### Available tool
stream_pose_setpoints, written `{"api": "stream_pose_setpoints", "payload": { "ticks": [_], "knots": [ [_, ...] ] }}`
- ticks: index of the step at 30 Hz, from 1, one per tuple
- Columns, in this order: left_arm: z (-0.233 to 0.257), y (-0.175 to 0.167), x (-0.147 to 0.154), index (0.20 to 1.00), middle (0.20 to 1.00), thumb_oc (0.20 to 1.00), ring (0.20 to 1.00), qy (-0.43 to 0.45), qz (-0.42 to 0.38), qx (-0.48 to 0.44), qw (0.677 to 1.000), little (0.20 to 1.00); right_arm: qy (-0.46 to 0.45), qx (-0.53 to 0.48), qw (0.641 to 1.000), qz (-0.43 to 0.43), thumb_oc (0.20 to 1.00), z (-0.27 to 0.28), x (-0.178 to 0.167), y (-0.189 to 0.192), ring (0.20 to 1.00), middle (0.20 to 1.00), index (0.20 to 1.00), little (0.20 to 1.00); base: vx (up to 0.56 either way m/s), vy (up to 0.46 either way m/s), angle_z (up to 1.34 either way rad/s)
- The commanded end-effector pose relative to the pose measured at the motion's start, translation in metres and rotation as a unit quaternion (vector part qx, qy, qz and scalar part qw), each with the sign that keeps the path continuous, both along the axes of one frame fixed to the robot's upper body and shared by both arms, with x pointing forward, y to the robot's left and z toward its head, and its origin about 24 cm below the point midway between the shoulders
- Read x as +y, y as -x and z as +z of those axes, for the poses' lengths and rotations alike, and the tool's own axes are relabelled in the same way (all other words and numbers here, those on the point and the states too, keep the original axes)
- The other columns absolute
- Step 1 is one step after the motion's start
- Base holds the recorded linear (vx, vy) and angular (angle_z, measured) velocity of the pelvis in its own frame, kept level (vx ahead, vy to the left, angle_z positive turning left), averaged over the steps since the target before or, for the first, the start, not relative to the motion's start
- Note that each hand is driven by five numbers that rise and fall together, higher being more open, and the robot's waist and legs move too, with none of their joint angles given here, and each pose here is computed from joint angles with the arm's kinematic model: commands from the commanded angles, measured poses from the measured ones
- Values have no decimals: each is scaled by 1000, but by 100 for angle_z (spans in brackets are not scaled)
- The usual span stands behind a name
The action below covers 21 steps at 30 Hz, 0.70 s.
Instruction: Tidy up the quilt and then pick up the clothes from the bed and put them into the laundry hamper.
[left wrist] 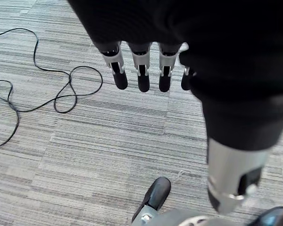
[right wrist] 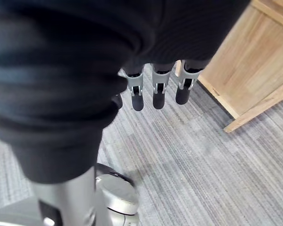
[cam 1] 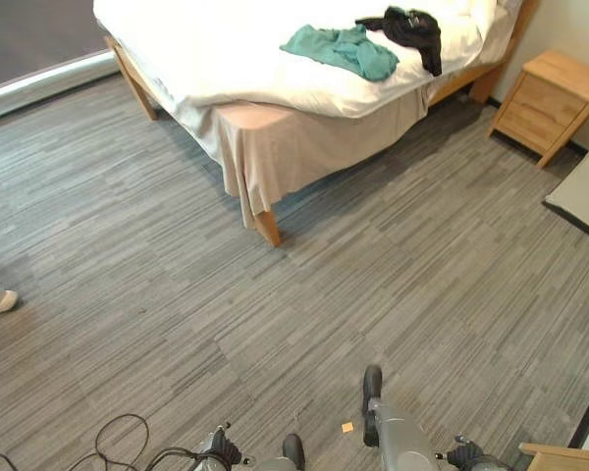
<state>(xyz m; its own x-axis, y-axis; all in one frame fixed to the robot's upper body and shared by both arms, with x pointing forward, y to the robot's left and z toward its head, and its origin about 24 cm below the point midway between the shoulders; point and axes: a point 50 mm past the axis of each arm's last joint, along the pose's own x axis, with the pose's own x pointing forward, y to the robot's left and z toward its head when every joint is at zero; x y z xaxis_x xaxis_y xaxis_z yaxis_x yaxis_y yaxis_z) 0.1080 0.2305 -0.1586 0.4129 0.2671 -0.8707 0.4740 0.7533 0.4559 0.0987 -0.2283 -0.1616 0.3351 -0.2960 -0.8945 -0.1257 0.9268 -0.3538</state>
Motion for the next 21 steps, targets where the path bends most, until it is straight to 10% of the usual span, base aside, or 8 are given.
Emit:
{"api": "stream_pose_setpoints", "payload": {
  "ticks": [1,11,21],
  "knots": [
    [1,-1,3,1000,1000,1000,1000,-6,-1,-9,1000,1000,-2,40,999,-20,1000,-5,-6,27,1000,1000,1000,1000,623,-183,39],
    [19,-55,-9,1000,1000,1000,1000,-2,-22,-108,994,1000,65,23,994,85,1000,9,-29,-5,1000,1000,1000,1000,461,-283,22],
    [4,-14,-7,1000,1000,1000,1000,-11,48,-64,997,1000,79,6,991,107,1000,10,-25,-14,1000,1000,1000,1000,488,81,1]
  ]
}}
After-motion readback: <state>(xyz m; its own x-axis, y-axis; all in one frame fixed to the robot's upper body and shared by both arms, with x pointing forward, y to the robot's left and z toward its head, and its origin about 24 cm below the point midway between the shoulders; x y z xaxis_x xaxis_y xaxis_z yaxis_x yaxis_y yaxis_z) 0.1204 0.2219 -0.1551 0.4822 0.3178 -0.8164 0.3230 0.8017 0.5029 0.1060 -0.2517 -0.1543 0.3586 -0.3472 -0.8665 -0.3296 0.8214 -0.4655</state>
